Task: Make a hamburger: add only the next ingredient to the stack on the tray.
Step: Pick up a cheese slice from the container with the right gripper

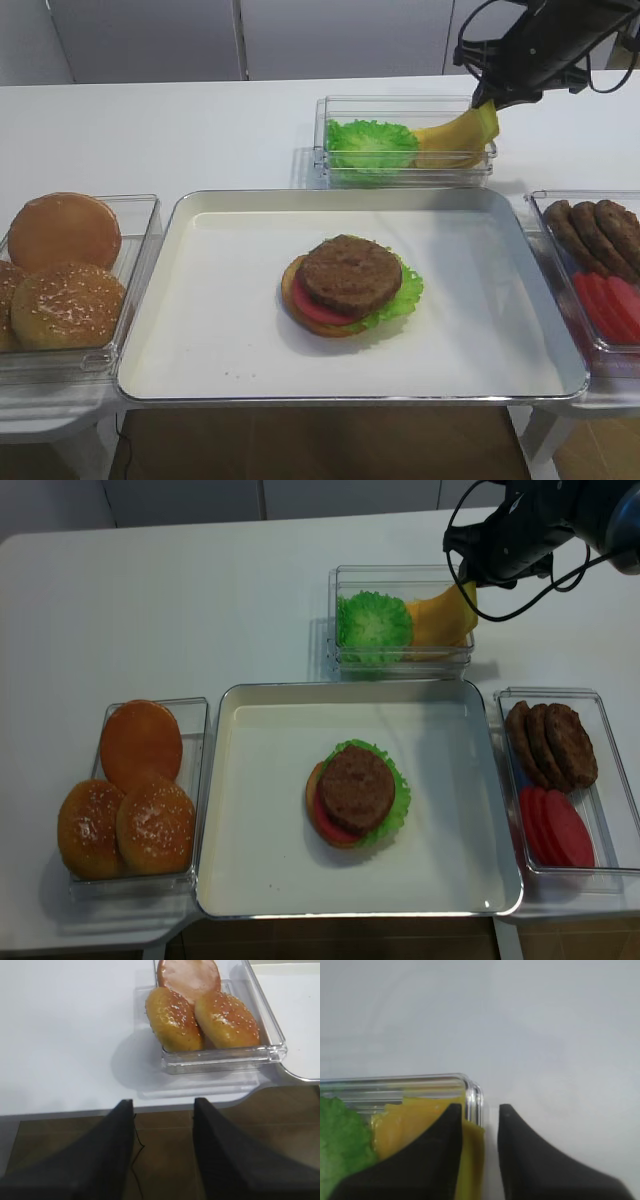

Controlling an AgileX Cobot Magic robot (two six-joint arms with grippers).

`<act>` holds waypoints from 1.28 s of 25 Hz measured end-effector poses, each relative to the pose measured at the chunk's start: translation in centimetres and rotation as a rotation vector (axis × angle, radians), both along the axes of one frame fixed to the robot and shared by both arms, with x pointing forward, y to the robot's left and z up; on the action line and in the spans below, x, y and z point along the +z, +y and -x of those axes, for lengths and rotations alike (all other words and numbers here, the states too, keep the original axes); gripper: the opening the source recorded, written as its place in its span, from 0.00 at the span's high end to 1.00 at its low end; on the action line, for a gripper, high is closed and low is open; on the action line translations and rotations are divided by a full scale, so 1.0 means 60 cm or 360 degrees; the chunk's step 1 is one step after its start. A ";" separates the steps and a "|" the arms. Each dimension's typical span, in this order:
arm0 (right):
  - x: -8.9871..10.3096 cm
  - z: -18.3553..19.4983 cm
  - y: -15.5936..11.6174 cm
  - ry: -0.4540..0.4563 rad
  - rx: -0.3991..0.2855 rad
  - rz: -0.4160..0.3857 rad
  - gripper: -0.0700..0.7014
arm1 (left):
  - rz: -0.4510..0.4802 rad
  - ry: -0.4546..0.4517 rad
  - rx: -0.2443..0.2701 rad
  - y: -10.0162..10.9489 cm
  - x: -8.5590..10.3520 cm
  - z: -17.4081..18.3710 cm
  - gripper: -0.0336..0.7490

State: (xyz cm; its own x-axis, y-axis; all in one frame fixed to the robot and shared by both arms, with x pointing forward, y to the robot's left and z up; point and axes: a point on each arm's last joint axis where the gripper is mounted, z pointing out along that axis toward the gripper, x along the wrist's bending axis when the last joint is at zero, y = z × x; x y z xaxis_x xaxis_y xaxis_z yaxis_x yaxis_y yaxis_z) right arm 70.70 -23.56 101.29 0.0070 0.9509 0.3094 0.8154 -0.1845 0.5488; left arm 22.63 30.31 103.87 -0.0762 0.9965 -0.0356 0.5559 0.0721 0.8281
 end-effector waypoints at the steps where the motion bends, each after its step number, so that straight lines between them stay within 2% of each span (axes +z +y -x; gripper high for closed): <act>1: 0.000 0.000 0.000 0.0000 -0.0001 -0.0004 0.70 | 0.0000 0.0000 0.0000 0.000 0.000 0.000 0.58; 8: 0.000 0.001 0.001 0.0002 0.0016 0.0000 0.88 | 0.0000 0.0000 0.0000 0.000 0.000 0.000 0.58; 17: 0.000 0.001 0.001 0.0007 0.0032 0.0009 0.90 | 0.0000 0.0000 0.0000 0.000 0.000 0.000 0.58; 23: 0.001 0.002 0.001 0.0007 0.0033 0.0009 0.89 | 0.0000 0.0000 0.0000 0.000 0.000 0.000 0.58; 28: -0.001 0.004 0.001 0.0032 0.0042 0.0012 0.75 | 0.0000 0.0000 0.0000 0.000 0.000 0.000 0.58; 32: -0.001 0.005 0.001 0.0040 0.0045 0.0015 0.70 | 0.0000 0.0000 0.0000 0.000 0.000 0.000 0.58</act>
State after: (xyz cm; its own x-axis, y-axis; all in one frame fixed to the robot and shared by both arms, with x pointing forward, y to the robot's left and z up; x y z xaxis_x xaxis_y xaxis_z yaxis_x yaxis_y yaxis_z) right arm 70.43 -23.49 101.23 -0.0124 0.9537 0.3005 0.8338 -0.1560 0.5296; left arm 22.63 30.31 103.87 -0.0762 0.9965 -0.0356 0.5559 0.0721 0.8281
